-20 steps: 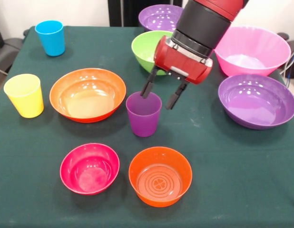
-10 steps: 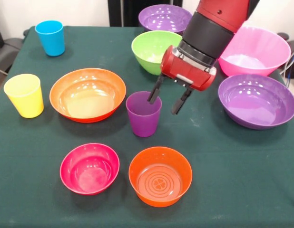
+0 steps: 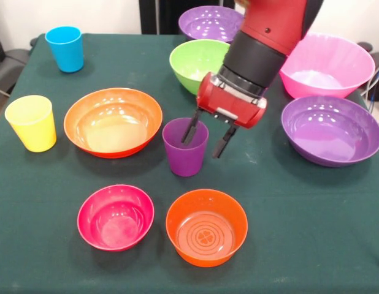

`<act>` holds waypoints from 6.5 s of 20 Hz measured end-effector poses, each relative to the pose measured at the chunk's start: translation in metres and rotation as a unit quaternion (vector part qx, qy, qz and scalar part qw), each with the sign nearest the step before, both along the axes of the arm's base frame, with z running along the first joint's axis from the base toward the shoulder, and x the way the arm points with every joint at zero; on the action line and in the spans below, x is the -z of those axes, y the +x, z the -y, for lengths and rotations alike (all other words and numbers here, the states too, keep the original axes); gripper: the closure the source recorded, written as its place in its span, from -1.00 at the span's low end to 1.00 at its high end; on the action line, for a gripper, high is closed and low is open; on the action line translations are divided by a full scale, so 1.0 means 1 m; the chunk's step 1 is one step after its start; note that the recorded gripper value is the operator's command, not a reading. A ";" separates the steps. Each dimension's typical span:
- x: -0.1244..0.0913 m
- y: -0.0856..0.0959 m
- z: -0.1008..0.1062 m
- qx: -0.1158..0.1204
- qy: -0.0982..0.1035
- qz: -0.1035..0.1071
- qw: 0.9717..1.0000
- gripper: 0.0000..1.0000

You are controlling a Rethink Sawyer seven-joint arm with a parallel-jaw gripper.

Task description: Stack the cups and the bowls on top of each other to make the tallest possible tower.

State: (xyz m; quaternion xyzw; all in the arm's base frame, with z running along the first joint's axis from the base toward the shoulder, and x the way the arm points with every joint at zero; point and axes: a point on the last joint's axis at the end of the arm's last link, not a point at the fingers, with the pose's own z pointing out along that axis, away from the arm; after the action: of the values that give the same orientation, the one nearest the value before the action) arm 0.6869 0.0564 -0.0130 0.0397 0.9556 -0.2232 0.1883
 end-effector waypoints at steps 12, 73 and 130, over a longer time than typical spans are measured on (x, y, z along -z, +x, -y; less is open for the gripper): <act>0.011 -0.003 0.021 0.008 0.002 0.003 1.000 -1.00; -0.092 0.096 0.045 0.117 0.137 0.035 0.983 1.00; -0.033 0.121 0.080 0.079 0.193 0.033 0.977 1.00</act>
State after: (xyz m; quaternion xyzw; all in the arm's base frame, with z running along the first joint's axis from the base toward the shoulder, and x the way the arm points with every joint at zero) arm 0.8083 -0.0235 0.0198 0.1582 0.9678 -0.0468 0.1902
